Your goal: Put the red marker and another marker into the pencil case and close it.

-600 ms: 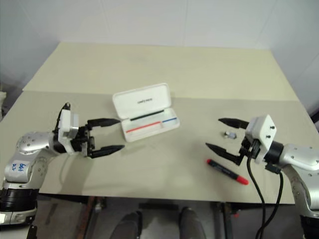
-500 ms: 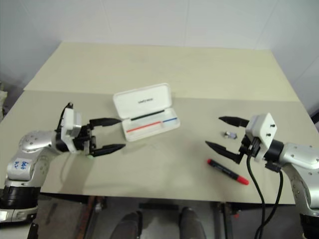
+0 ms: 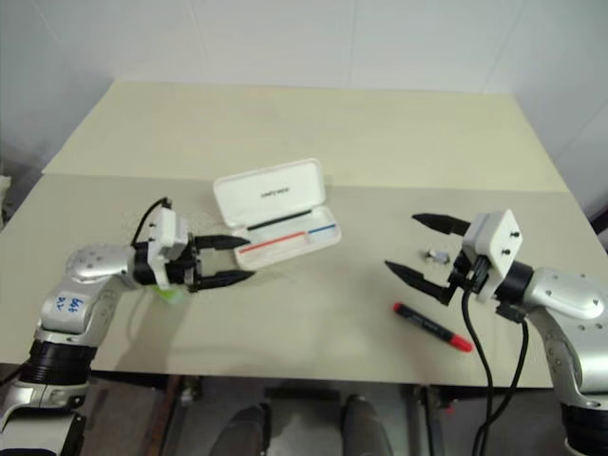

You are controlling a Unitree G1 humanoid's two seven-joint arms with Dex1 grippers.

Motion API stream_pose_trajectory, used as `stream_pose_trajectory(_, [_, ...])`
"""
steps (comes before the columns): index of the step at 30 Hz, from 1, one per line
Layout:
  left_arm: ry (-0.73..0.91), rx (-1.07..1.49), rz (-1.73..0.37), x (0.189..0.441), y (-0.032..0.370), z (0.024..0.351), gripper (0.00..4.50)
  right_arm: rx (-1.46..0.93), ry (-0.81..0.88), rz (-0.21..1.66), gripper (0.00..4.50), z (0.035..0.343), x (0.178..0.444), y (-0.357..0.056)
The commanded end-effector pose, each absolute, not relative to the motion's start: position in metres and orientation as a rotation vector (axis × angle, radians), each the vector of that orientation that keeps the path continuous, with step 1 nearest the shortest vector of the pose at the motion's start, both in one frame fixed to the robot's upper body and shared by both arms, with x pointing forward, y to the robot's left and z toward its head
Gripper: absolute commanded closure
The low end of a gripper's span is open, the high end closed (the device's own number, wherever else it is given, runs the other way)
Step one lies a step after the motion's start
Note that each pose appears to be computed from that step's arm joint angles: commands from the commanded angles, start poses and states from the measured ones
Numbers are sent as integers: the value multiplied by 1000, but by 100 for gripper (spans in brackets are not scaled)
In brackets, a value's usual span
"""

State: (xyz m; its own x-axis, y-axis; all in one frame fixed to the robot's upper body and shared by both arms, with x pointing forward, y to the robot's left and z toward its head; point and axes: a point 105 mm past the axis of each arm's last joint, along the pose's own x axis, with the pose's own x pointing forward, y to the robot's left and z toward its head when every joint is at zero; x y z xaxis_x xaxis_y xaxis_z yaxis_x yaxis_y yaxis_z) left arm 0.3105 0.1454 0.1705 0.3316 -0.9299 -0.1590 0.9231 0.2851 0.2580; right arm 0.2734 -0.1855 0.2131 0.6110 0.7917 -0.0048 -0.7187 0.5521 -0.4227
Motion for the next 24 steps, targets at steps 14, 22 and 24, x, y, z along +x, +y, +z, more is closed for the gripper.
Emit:
stream_pose_trajectory(14, [31,455,-1167,343,136,141,227,-376,-299,968,0,224,251,-146])
stream_pose_trajectory(22, [128,449,-1203,347,129,125,227,-342,-361,957,0,228,245,-129])
stream_pose_trajectory(24, [147,453,-1208,348,131,123,227,-339,-367,961,0,228,243,-125])
